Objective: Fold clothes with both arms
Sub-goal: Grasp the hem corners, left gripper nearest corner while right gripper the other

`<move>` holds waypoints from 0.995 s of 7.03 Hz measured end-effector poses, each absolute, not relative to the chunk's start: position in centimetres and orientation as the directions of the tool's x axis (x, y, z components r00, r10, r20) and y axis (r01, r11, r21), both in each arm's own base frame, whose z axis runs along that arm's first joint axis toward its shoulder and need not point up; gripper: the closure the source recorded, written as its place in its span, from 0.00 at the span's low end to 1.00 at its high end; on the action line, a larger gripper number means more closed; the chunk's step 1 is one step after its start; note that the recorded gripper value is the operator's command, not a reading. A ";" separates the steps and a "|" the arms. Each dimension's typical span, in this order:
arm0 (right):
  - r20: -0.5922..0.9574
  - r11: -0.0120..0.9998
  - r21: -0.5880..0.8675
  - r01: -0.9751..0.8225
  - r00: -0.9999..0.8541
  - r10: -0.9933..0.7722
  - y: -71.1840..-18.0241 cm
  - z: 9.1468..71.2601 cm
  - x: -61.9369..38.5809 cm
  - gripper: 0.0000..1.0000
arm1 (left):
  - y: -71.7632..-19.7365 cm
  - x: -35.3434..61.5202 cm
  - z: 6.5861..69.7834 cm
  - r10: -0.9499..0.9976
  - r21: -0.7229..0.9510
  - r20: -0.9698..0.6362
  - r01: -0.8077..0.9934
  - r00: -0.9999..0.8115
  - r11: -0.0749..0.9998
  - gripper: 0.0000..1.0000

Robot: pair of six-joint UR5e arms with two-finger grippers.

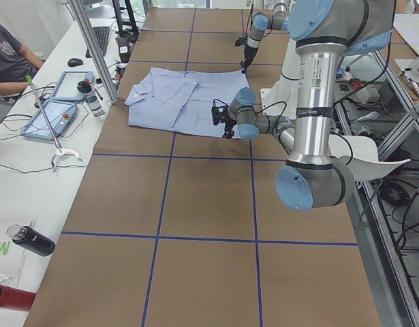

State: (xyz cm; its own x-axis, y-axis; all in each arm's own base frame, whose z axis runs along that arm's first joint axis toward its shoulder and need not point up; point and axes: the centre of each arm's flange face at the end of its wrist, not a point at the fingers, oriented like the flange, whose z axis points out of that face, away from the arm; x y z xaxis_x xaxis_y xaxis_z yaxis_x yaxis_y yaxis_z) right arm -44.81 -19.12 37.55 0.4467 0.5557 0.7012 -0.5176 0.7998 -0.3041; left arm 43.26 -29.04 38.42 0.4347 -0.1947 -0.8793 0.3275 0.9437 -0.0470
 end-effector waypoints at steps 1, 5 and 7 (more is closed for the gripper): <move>0.701 0.800 -0.304 -0.518 0.447 0.556 -19.1 37.6 -44.8 1.00 | -27.8 44.2 38.7 -0.207 -0.061 -0.872 0.322 0.444 0.945 0.20; 0.701 0.800 -0.303 -0.518 0.448 0.555 -19.1 37.6 -44.9 1.00 | -25.5 45.7 38.8 -0.243 -0.110 -0.863 0.303 0.443 0.947 0.31; 0.701 0.800 -0.302 -0.518 0.448 0.555 -19.1 37.6 -44.9 1.00 | -25.1 46.0 38.9 -0.249 -0.120 -0.860 0.299 0.445 0.947 0.35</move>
State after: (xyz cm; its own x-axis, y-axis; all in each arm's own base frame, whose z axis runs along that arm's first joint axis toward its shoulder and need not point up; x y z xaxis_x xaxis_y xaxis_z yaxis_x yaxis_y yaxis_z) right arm -44.86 -19.07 37.63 0.4481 0.5550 0.7008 -0.5179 0.8001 -0.3025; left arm 46.01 -25.10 38.95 0.4448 -0.2494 -0.8602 0.2988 0.9467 -0.1200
